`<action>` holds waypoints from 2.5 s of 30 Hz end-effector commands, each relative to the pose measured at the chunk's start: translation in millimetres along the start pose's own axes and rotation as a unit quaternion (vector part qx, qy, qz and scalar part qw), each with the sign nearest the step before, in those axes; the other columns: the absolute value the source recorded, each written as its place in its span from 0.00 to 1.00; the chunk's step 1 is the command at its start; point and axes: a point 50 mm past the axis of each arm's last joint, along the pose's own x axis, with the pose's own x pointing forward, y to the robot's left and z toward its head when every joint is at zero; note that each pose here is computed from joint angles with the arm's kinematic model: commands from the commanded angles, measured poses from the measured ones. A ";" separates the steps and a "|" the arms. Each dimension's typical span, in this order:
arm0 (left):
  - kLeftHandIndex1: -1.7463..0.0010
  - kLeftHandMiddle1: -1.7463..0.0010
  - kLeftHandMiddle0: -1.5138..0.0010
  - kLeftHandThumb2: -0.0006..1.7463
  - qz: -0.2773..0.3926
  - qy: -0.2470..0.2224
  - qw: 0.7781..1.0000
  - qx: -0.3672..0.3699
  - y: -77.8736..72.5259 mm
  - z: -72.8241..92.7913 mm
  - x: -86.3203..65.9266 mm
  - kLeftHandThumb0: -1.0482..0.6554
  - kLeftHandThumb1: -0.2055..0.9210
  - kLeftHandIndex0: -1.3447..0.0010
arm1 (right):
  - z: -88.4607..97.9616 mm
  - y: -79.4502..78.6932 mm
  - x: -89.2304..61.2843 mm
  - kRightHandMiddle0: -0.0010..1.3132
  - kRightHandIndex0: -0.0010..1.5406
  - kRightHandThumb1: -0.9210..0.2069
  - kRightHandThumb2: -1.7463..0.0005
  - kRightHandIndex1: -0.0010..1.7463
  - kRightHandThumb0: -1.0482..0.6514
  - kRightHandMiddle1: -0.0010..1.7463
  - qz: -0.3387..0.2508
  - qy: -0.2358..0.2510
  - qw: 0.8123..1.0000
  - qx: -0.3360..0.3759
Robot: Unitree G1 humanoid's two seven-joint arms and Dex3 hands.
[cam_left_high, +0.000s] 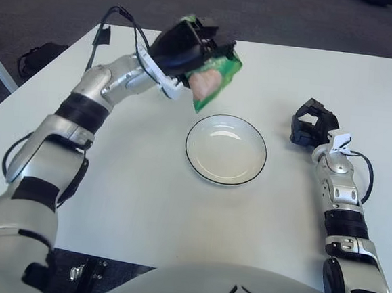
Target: Put the snack into the plate.
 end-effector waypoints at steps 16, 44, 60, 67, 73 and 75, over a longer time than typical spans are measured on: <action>0.00 0.03 0.45 0.93 0.016 -0.108 0.991 -0.081 -5.1 49.2 8.0 0.61 0.23 0.57 | -38.5 5.1 -10.7 0.46 0.83 0.52 0.26 1.00 0.34 1.00 0.009 0.107 0.994 -0.008; 0.00 0.00 0.70 0.69 -0.164 -0.150 0.975 -0.024 -53.5 79.7 -2.2 0.61 0.55 0.70 | -43.1 6.2 -10.3 0.47 0.85 0.54 0.24 1.00 0.33 1.00 0.016 0.082 0.996 -0.014; 0.66 0.21 0.99 0.33 -0.305 -0.208 0.929 -0.024 -64.2 80.8 -3.6 0.11 0.97 1.00 | -38.6 6.0 -12.3 0.46 0.84 0.52 0.26 1.00 0.34 1.00 0.017 0.089 0.996 -0.010; 0.83 0.60 1.00 0.38 -0.296 -0.229 0.927 -0.020 -56.9 79.4 1.7 0.05 1.00 1.00 | -38.3 6.0 -12.3 0.46 0.84 0.52 0.26 1.00 0.34 1.00 0.019 0.090 0.996 -0.010; 0.97 0.89 1.00 0.42 -0.284 -0.237 0.929 -0.027 -51.1 75.1 2.2 0.03 1.00 1.00 | -38.3 5.8 -11.5 0.46 0.84 0.52 0.26 1.00 0.34 1.00 0.015 0.091 0.996 -0.012; 0.98 0.93 0.99 0.42 -0.270 -0.241 0.932 -0.027 -48.0 73.6 3.1 0.02 1.00 1.00 | -39.0 5.4 -10.8 0.47 0.84 0.53 0.25 1.00 0.33 1.00 0.012 0.092 0.996 -0.013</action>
